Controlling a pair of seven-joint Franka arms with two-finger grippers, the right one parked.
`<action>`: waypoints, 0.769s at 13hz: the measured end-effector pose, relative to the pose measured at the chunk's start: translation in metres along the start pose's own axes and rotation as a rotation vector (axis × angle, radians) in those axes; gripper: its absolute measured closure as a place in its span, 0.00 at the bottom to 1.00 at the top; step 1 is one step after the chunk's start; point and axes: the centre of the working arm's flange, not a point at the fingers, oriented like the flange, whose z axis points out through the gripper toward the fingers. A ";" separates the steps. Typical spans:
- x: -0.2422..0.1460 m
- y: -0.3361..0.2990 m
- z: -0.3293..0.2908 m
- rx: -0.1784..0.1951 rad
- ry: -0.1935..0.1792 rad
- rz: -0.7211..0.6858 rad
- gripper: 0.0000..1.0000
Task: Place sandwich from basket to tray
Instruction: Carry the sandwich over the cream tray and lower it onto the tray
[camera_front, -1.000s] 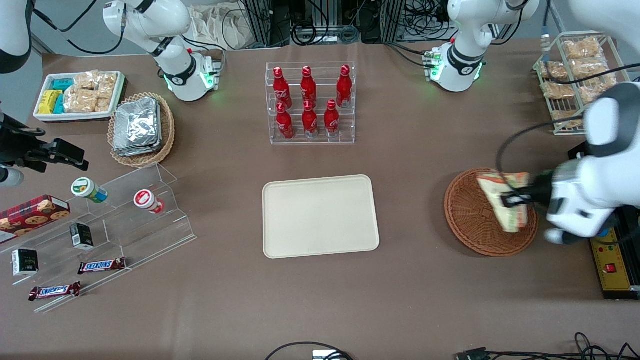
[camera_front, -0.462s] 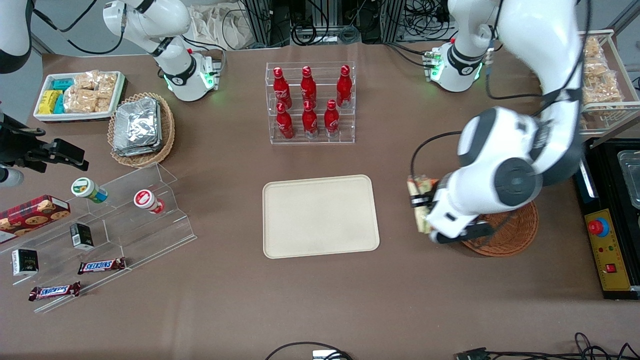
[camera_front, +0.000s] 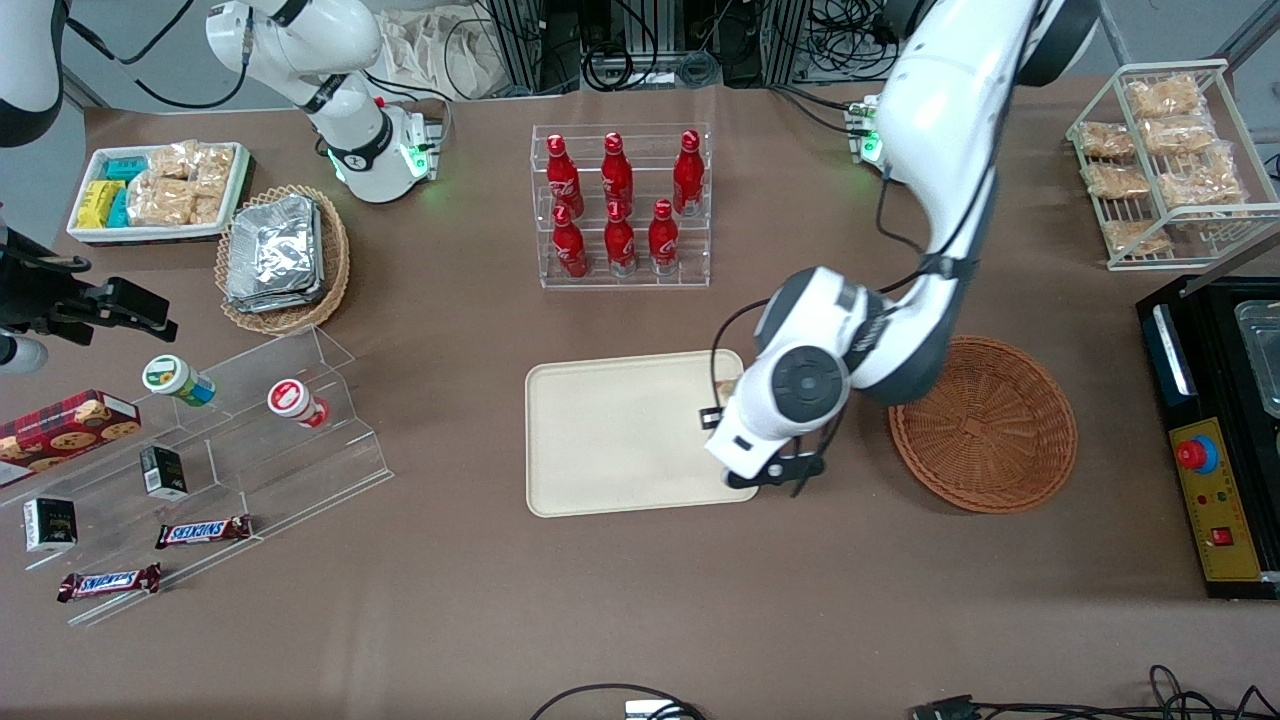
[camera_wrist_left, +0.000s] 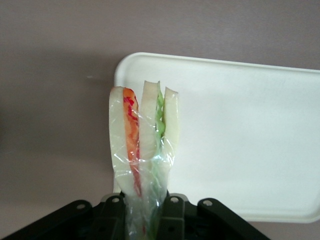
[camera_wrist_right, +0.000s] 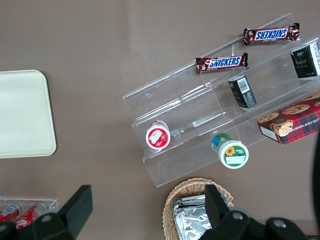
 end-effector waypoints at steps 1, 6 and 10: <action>0.001 0.003 0.017 0.002 0.001 -0.001 0.81; 0.008 0.002 0.054 0.009 0.003 -0.008 0.82; 0.004 0.003 0.074 0.026 -0.014 -0.002 0.68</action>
